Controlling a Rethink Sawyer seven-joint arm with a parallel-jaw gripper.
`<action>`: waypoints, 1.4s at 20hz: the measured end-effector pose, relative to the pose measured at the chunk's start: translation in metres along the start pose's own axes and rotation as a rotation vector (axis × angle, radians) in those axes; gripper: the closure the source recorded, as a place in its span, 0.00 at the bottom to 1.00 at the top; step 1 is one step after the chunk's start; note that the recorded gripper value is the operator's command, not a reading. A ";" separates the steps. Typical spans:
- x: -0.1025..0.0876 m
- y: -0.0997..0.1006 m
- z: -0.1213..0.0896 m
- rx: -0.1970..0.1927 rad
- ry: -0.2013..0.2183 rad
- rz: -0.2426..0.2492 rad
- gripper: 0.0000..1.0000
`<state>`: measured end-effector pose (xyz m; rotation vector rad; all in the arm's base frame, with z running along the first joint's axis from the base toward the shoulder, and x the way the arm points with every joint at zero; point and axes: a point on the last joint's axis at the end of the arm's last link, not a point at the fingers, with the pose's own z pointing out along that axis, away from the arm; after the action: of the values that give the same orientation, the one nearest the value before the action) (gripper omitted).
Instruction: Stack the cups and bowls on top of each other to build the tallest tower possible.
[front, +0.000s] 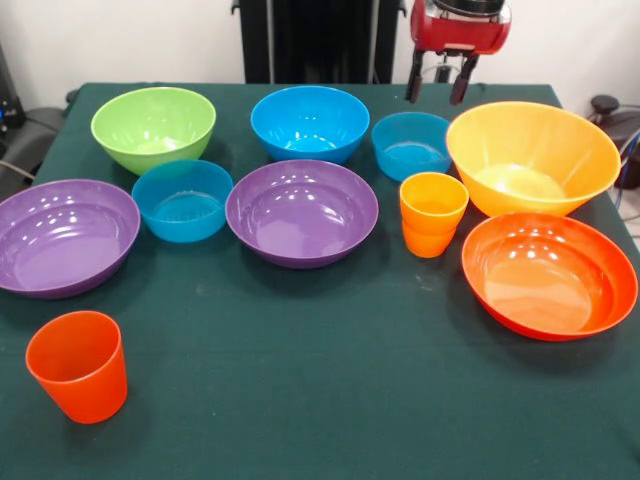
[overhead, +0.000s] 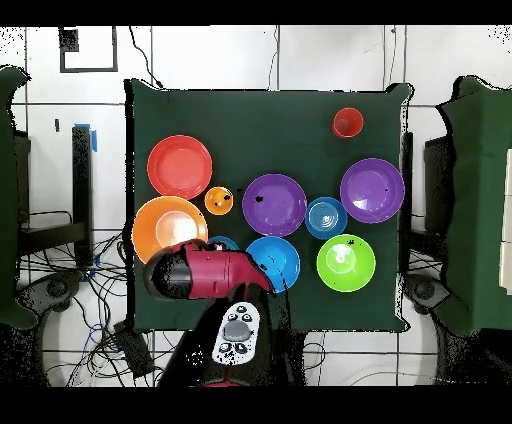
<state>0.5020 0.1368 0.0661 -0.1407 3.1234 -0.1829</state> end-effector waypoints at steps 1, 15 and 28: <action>0.001 0.000 0.001 0.002 0.001 -0.001 0.00; 0.003 -0.010 0.001 0.020 0.004 0.013 0.00; 0.003 -0.010 0.000 0.022 0.004 0.012 0.00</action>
<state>0.4999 0.1260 0.0669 -0.1212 3.1245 -0.2173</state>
